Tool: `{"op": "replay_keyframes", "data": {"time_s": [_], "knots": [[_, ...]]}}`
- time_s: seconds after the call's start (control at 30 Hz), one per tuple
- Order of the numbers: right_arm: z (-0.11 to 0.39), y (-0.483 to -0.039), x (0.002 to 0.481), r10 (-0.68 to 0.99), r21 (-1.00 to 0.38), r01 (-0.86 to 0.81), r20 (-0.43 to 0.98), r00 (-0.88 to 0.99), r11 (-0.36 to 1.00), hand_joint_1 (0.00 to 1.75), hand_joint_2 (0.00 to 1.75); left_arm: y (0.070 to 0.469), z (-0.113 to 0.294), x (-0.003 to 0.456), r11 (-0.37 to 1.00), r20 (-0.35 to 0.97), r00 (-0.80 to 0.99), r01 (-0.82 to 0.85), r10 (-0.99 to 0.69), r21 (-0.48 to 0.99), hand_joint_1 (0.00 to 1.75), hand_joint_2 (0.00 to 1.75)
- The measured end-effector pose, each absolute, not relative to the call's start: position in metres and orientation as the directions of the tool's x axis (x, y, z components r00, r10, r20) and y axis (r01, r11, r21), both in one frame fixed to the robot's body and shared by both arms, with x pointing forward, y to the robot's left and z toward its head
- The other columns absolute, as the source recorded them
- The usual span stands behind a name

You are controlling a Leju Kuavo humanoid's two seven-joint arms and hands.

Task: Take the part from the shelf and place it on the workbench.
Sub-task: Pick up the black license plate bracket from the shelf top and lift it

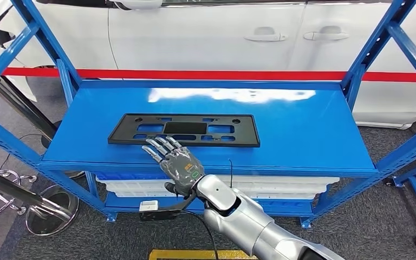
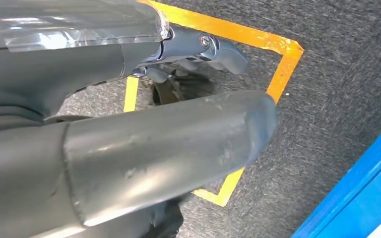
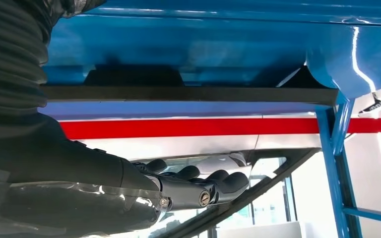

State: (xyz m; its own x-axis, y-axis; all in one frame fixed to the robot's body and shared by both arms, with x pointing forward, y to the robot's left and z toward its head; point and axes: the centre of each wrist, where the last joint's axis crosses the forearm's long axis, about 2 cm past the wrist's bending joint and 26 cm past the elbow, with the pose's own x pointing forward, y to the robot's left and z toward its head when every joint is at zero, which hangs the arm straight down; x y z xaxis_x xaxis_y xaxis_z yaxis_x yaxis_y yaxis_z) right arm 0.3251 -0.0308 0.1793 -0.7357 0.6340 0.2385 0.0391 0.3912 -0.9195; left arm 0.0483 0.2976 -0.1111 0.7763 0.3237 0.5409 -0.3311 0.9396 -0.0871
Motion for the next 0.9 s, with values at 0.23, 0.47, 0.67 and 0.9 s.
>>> {"op": "replay_keyframes", "data": {"time_s": [0.23, 0.47, 0.67, 0.9], "knots": [[0.173, -0.029, 0.330, 0.683, -0.941, 0.083, 0.176, -0.709, 0.328, 0.00, 1.75, 0.298, -0.111, 0.051, 0.947, 0.540, 0.784, -0.310, 0.306, -0.088, 0.00, 0.00], [0.160, -0.035, 0.340, 0.724, -0.947, 0.093, 0.170, -0.669, 0.308, 0.00, 1.75, 0.298, -0.110, 0.054, 0.952, 0.539, 0.790, -0.293, 0.292, -0.087, 0.00, 0.00], [0.183, -0.035, 0.359, 0.739, -0.927, 0.127, 0.194, -0.645, 0.354, 0.00, 1.75, 0.302, -0.109, 0.062, 0.955, 0.551, 0.786, -0.283, 0.282, -0.085, 0.00, 0.00], [0.186, -0.043, 0.369, 0.698, -0.878, 0.075, 0.322, -0.639, 0.473, 0.00, 1.75, 0.309, -0.109, 0.064, 0.956, 0.550, 0.789, -0.284, 0.274, -0.069, 0.00, 0.00]]}}
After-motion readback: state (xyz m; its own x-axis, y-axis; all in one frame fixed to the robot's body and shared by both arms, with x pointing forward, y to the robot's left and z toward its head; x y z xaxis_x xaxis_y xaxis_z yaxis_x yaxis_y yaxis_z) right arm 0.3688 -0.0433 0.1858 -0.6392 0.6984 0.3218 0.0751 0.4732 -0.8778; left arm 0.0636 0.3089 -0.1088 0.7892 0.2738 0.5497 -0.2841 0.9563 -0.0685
